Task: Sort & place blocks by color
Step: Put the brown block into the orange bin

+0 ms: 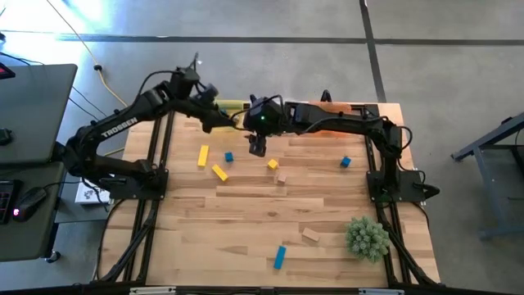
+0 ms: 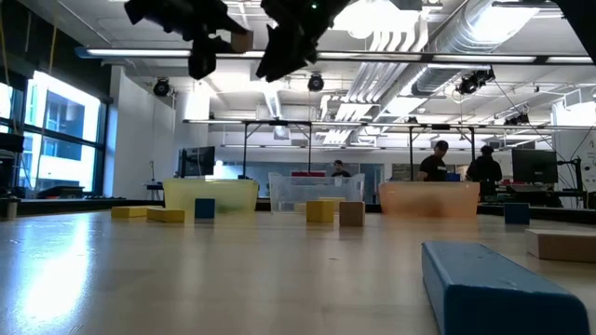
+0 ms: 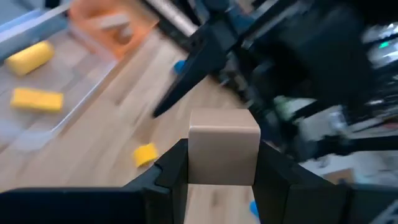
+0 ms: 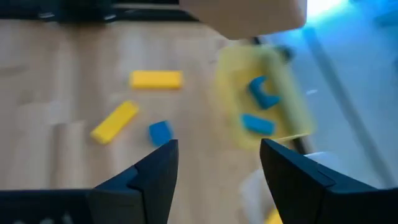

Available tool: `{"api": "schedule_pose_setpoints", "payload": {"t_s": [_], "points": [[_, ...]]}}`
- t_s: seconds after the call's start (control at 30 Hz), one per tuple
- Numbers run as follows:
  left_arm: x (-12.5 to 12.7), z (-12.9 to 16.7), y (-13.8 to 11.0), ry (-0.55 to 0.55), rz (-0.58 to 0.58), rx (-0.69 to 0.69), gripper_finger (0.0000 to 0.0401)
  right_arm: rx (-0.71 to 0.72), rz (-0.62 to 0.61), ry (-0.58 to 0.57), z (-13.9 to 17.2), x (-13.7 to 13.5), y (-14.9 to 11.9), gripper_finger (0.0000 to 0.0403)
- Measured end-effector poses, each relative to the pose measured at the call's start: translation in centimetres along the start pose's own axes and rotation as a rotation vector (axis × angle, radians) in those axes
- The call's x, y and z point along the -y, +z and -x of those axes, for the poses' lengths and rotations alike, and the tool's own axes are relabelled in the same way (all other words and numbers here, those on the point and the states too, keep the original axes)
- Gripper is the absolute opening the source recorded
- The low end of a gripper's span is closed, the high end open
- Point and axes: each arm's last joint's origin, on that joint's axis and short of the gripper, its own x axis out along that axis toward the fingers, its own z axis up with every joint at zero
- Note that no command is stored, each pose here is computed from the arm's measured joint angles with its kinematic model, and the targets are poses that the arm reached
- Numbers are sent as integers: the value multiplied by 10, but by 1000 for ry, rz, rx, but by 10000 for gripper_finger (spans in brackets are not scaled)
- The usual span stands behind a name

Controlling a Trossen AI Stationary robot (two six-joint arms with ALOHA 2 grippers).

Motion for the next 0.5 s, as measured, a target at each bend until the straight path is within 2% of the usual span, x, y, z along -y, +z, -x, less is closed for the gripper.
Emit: {"api": "schedule_pose_setpoints", "payload": {"t_s": [0.13, 0.33, 0.5], "points": [[-6, 12, 11, -111, 20, 55, 109, 60, 39, -137, 2, -4, 8, 216], [-11, 26, 23, -229, 4, 113, 109, 197, 21, -198, 10, -4, 23, 216], [-13, 32, 28, -261, -7, 135, 109, 278, -10, -240, 16, -2, 31, 216]]}}
